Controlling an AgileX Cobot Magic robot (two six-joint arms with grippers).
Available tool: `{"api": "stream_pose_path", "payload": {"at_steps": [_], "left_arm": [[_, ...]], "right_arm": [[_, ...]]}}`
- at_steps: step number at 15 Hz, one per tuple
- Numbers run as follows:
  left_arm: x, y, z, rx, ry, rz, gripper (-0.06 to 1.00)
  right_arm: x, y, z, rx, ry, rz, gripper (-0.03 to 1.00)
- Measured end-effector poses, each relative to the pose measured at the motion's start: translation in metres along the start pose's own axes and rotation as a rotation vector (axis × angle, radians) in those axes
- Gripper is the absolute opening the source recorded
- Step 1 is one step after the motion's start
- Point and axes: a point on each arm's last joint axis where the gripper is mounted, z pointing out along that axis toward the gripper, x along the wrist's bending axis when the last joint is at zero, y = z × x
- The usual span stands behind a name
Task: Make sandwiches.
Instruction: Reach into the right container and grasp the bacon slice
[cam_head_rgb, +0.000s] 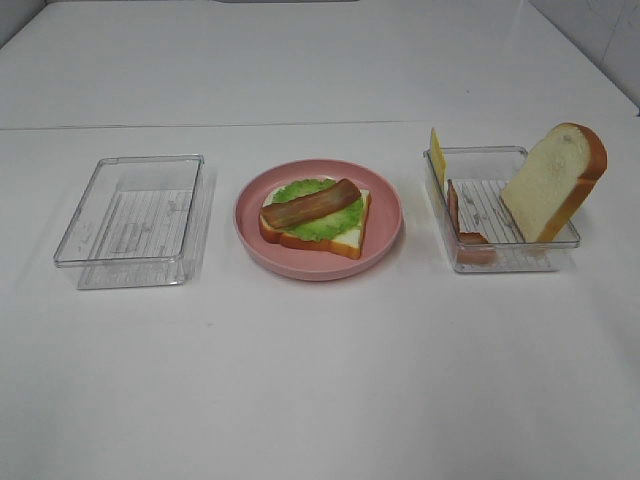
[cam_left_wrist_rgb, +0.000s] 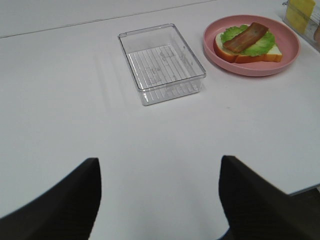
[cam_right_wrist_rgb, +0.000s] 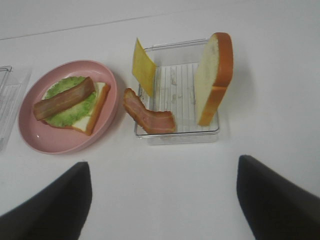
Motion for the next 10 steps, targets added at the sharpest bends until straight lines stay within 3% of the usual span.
{"api": "stream_pose_path", "payload": {"at_steps": [1, 6, 8, 10], "left_arm": [[0.000, 0.000, 0.000, 0.000, -0.005, -0.003, 0.64], [-0.001, 0.000, 0.000, 0.000, -0.006, -0.003, 0.64], [-0.001, 0.000, 0.000, 0.000, -0.006, -0.003, 0.64], [-0.001, 0.000, 0.000, 0.000, -0.006, -0.003, 0.64]], "right_arm": [[0.001, 0.026, 0.032, 0.101, 0.040, -0.010, 0.76], [0.000, 0.056, 0.096, 0.298, 0.113, -0.032, 0.76], [-0.001, 0.073, 0.132, 0.438, 0.156, -0.022, 0.76], [0.002, 0.080, 0.153, 0.483, 0.170, -0.047, 0.76]]}}
